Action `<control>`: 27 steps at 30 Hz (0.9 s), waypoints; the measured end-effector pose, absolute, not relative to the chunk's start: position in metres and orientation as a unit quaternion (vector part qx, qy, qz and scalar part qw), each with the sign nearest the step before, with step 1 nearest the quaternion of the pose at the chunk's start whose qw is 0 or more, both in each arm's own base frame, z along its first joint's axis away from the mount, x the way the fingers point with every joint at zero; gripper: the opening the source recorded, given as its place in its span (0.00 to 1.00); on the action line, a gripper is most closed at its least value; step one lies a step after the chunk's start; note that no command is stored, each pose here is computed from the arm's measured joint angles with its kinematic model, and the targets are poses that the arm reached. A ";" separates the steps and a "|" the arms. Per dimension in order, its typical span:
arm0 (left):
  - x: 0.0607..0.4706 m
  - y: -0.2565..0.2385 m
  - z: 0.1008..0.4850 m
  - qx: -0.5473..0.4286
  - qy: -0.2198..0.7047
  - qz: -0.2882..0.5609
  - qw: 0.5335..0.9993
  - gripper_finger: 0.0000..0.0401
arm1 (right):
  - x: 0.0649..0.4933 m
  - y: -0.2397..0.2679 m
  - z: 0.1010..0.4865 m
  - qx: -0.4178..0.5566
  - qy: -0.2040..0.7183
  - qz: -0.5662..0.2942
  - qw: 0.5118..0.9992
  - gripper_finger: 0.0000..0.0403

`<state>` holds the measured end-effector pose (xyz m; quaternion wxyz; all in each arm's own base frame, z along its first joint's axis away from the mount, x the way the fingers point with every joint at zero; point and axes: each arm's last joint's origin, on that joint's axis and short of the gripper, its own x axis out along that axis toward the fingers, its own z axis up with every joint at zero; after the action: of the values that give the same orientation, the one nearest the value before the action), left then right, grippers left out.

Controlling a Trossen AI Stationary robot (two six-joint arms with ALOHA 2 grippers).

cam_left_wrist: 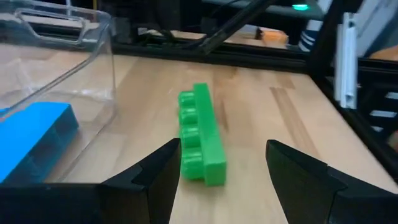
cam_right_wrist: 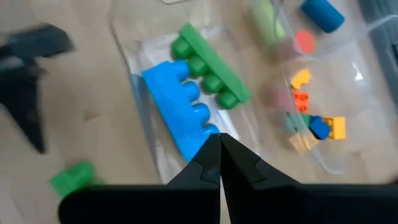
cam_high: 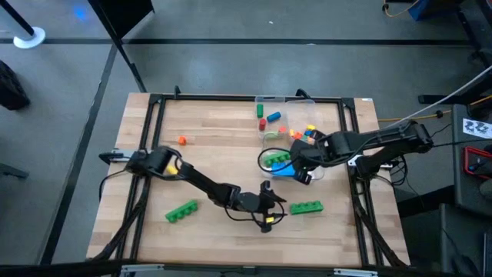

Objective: Sort blocks by size
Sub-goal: Put the top large green 4 stud game piece into the bottom transparent bin

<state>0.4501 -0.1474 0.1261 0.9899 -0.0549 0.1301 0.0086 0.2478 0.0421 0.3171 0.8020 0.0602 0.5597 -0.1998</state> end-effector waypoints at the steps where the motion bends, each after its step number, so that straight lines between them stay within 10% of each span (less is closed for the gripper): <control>1: 0.453 -0.149 0.124 -0.052 0.129 0.013 0.990 0.55 | 0.248 0.042 0.319 0.064 0.558 -0.196 0.804 0.01; 27: 0.492 -0.170 0.080 0.053 0.171 0.097 0.979 0.55 | 0.236 0.044 0.340 0.101 0.565 -0.132 0.808 0.01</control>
<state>0.4915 -0.1699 0.0802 0.9790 0.0532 0.1713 0.0970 0.2361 0.0439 0.3403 0.8080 0.1006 0.5653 -0.1323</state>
